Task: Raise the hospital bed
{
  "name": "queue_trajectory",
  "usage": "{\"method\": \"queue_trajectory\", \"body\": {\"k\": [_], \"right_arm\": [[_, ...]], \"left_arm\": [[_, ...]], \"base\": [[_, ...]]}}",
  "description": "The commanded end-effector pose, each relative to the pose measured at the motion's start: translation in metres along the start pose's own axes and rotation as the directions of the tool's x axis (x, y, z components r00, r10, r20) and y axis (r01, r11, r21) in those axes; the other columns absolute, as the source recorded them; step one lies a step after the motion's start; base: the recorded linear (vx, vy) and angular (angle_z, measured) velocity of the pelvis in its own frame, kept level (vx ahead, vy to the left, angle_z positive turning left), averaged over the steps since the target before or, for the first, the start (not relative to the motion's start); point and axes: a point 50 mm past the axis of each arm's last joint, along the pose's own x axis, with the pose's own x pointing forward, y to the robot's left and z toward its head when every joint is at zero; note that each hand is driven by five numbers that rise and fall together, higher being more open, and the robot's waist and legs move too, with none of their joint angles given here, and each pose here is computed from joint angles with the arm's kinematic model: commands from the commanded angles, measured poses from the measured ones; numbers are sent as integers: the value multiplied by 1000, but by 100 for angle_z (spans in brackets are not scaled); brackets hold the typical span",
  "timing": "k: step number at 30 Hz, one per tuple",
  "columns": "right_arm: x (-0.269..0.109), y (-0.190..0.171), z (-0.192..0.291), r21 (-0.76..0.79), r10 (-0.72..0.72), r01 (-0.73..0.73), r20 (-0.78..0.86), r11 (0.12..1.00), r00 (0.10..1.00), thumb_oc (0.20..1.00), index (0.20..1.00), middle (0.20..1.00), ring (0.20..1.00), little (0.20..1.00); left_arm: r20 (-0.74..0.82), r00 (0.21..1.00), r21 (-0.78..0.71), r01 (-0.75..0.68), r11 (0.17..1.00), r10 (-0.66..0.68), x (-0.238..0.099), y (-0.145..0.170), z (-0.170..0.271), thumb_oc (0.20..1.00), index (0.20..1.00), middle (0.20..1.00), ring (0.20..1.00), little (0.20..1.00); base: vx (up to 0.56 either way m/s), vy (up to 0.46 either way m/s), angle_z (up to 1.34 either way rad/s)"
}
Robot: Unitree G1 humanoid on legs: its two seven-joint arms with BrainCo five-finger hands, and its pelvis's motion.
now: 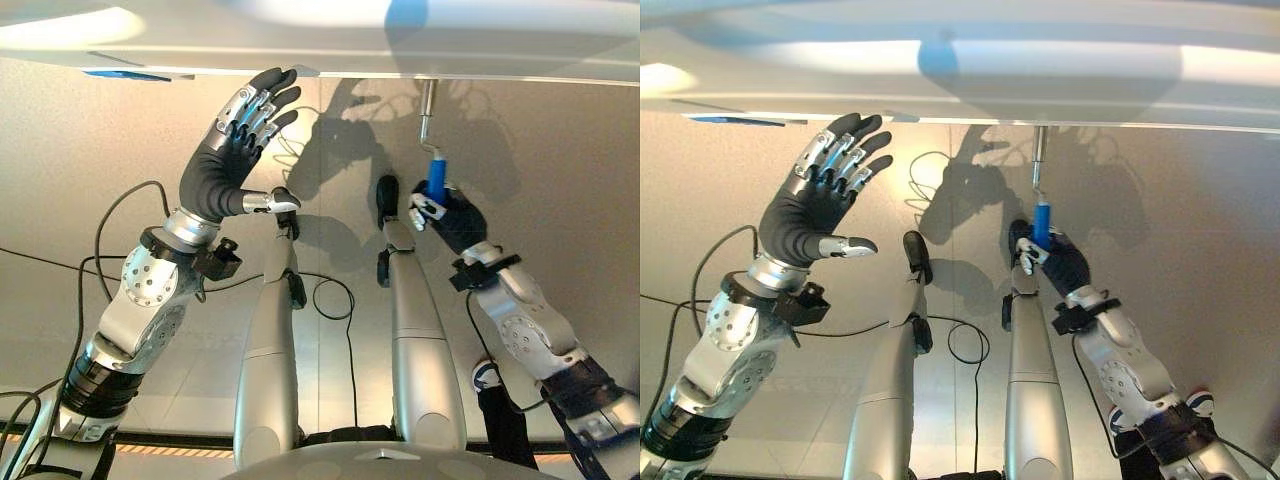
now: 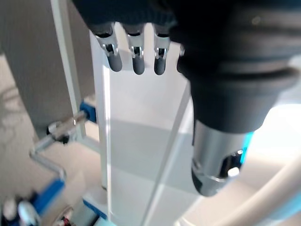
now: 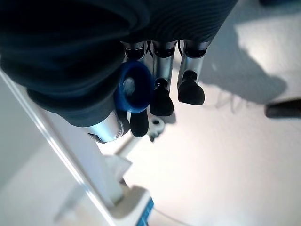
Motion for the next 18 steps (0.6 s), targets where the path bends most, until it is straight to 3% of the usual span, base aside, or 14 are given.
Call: {"method": "queue_trajectory", "body": {"k": [1,11,14,18], "right_arm": [[31,62,56,-146,396,-371,243,917,885,200,200,200,200,200],[90,84,32,-214,410,-384,92,898,907,200,200,200,200,200],[123,61,12,-295,216,-213,-24,931,976,200,200,200,200,200],[141,31,1,-358,15,-57,-120,932,993,200,200,200,200,200]], "left_arm": [[121,990,5,70,998,-70,11,-11,17,1000,1000,1000,1000,1000],[160,985,-73,79,994,-66,26,-21,11,1000,1000,1000,1000,1000],[169,984,-120,85,989,-64,25,-26,11,1000,1000,1000,1000,1000],[159,981,-170,136,976,-110,26,-35,8,1000,1000,1000,1000,1000]], "base": [[0,0,0],[1,0,-1],[0,0,0],[5,6,3]]}}
